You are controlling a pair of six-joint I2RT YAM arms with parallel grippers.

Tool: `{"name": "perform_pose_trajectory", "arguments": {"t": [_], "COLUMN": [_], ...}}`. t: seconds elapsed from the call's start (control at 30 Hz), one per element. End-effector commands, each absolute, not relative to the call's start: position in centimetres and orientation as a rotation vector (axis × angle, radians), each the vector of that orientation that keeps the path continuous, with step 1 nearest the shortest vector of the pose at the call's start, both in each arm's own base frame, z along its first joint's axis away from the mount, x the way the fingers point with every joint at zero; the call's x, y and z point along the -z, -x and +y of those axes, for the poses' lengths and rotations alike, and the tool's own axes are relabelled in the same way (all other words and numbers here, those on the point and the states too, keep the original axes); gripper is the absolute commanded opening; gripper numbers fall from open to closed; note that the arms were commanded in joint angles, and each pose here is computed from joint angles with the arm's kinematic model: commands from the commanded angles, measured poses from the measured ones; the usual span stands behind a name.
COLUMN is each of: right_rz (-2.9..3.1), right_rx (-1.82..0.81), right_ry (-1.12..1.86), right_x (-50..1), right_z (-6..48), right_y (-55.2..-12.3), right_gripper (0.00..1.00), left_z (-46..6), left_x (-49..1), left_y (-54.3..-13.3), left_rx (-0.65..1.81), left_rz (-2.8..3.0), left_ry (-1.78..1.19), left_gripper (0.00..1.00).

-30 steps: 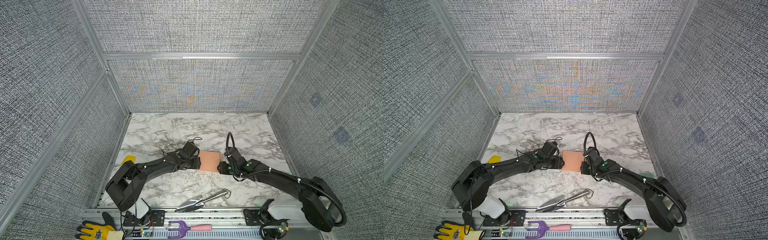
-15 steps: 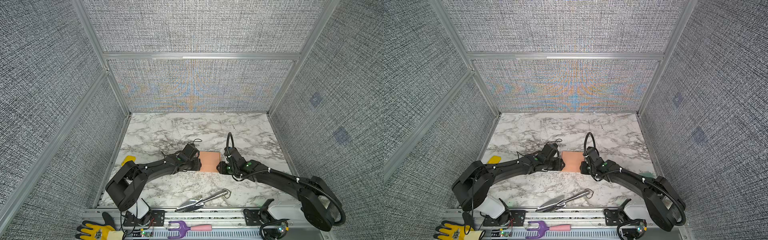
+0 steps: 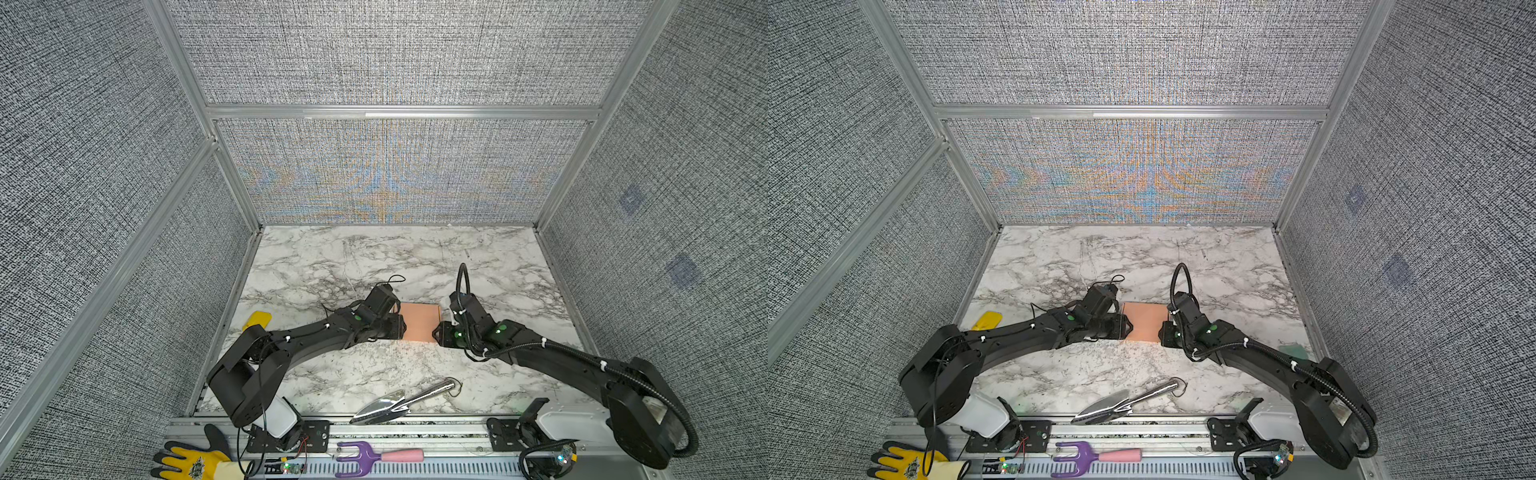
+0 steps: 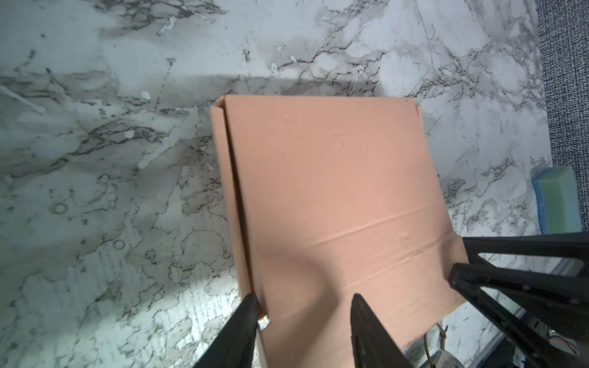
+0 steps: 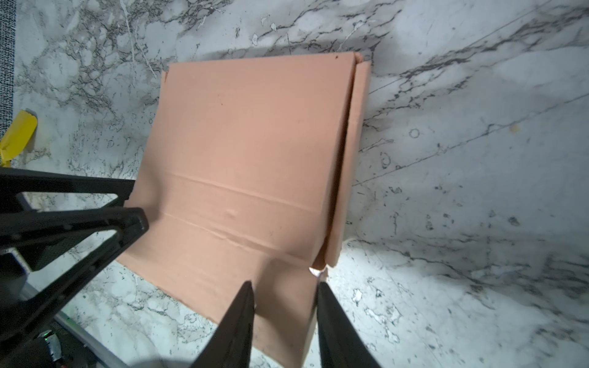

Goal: Assemble paper box
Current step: Fold and tuck the lid into the gap.

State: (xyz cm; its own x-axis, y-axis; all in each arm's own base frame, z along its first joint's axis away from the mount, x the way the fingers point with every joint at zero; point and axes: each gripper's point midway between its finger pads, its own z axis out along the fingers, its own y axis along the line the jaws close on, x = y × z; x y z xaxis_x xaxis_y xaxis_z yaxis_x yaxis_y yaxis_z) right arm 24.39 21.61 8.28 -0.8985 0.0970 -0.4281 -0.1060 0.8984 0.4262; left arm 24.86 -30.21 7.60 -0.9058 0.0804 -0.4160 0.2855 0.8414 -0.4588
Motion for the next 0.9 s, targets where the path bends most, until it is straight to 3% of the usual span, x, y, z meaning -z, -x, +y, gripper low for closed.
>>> {"name": "perform_pose_trajectory", "arguments": {"t": [0.0, 0.87], "right_rz": [2.628, 2.68], "right_rx": [-0.645, -0.674], "right_ry": [-0.013, -0.029], "right_x": [-8.6, -6.7], "right_z": [21.7, 22.0], "right_y": [-24.1, -23.3], "right_gripper": [0.35, 0.34], "left_z": [-30.7, -29.6], "left_x": [-8.2, -5.7], "left_y": [-24.8, -23.9], "left_rx": [0.782, 0.716], "left_rz": [2.617, 2.665], "left_ry": [-0.269, -0.276], "left_gripper": [0.49, 0.49]}}
